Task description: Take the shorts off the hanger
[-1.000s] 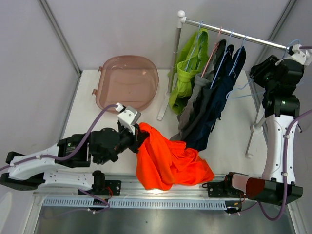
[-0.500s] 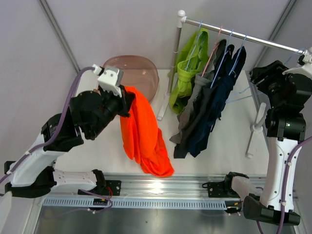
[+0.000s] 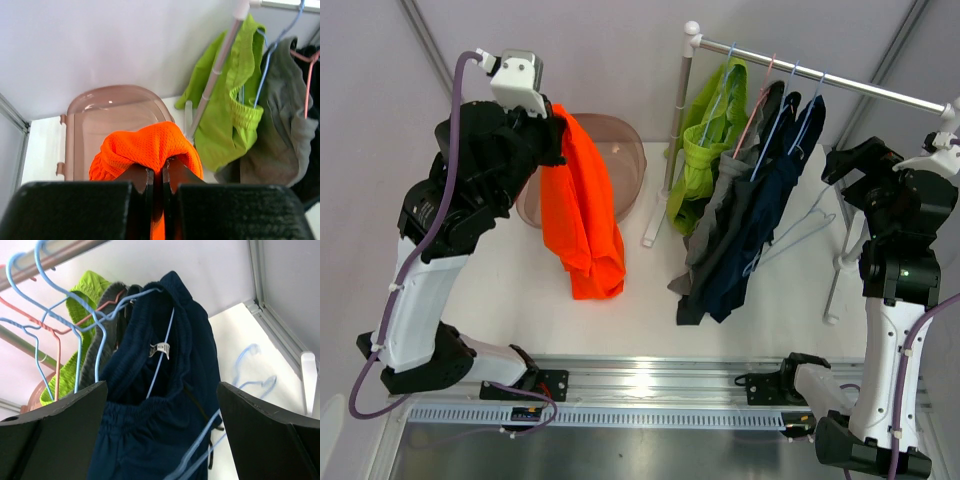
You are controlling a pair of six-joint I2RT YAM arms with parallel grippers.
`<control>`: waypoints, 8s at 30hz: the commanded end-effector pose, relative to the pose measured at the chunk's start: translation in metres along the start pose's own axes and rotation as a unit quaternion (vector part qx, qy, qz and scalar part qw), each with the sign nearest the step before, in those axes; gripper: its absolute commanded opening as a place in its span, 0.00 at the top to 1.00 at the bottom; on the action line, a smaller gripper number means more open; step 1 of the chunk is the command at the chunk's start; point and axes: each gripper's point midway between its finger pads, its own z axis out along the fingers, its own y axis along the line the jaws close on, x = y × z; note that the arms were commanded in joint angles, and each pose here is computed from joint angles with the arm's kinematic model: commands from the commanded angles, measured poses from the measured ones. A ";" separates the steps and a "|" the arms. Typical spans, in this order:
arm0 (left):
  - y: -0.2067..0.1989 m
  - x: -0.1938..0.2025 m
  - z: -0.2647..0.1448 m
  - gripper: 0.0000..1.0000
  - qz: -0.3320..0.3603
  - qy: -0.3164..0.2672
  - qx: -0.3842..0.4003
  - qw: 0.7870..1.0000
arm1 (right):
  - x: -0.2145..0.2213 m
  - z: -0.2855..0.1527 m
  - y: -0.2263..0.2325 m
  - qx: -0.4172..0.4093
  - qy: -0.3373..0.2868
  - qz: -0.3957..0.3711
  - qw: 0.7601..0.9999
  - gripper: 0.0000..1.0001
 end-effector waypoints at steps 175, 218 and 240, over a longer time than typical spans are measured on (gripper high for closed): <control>0.085 0.243 0.043 0.01 -0.147 0.121 0.000 0.982 | -0.003 -0.042 0.087 -0.208 -0.092 0.055 0.972 1.00; 0.087 0.250 0.044 0.01 -0.143 0.132 -0.005 0.981 | 0.027 -0.038 -0.029 0.042 -0.070 0.091 0.993 0.00; 0.087 0.244 0.040 0.01 -0.143 0.121 -0.004 0.982 | -0.010 0.033 0.070 -0.132 -0.035 0.084 0.987 0.31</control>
